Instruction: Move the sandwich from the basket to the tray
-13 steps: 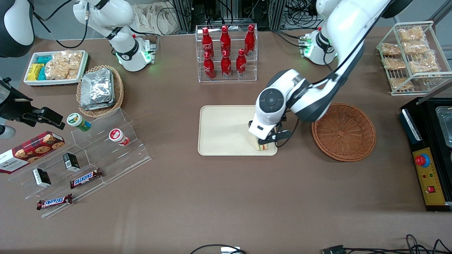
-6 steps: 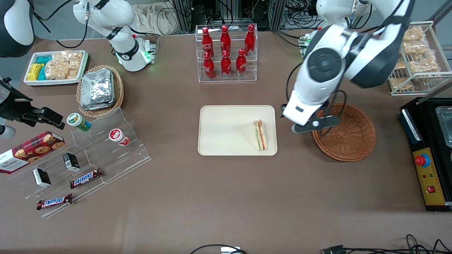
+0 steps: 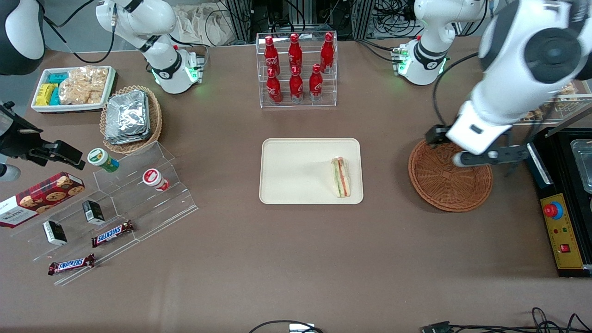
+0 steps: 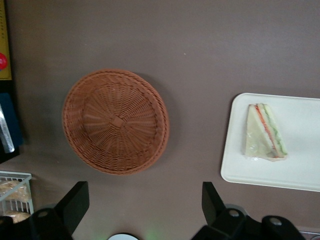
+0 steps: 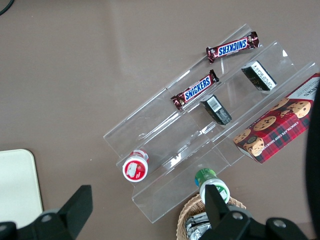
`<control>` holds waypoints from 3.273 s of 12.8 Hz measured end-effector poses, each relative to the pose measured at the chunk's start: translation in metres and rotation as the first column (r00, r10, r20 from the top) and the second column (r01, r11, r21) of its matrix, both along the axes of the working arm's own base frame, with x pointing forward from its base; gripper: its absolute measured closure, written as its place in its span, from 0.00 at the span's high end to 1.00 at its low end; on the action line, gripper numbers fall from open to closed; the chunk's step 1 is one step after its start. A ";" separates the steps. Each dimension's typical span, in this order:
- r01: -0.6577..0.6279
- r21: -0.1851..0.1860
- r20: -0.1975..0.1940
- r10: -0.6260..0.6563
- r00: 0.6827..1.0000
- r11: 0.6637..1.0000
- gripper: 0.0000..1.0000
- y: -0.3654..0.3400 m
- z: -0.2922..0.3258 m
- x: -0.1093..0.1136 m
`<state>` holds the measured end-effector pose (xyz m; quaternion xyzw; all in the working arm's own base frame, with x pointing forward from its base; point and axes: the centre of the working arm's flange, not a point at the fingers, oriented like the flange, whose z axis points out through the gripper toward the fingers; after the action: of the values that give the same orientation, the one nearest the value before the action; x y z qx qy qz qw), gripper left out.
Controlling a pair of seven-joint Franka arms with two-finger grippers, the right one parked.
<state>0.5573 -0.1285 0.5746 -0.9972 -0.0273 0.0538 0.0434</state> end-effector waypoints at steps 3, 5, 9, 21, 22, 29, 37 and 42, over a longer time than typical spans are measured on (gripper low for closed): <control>-0.004 -0.035 0.007 0.005 1.000 0.999 1.00 0.059 0.011 0.004; -0.012 -0.045 0.011 0.013 1.000 0.999 1.00 0.084 0.016 0.000; -0.017 -0.050 0.019 0.018 1.000 0.999 1.00 0.113 0.022 -0.003; -0.080 -0.046 0.027 0.081 0.996 0.996 1.00 0.117 0.023 -0.002; -0.082 -0.045 0.025 0.083 0.996 0.996 1.00 0.117 0.023 -0.002; -0.096 -0.043 0.013 0.097 0.995 0.994 1.00 0.121 0.029 -0.006; -0.120 -0.046 0.047 0.122 0.991 0.992 1.00 0.130 0.052 -0.007; -0.124 -0.049 0.067 0.127 0.990 0.991 1.00 0.133 0.062 -0.007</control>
<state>0.5506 0.0040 0.6368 -0.9955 -0.0903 0.0220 0.0169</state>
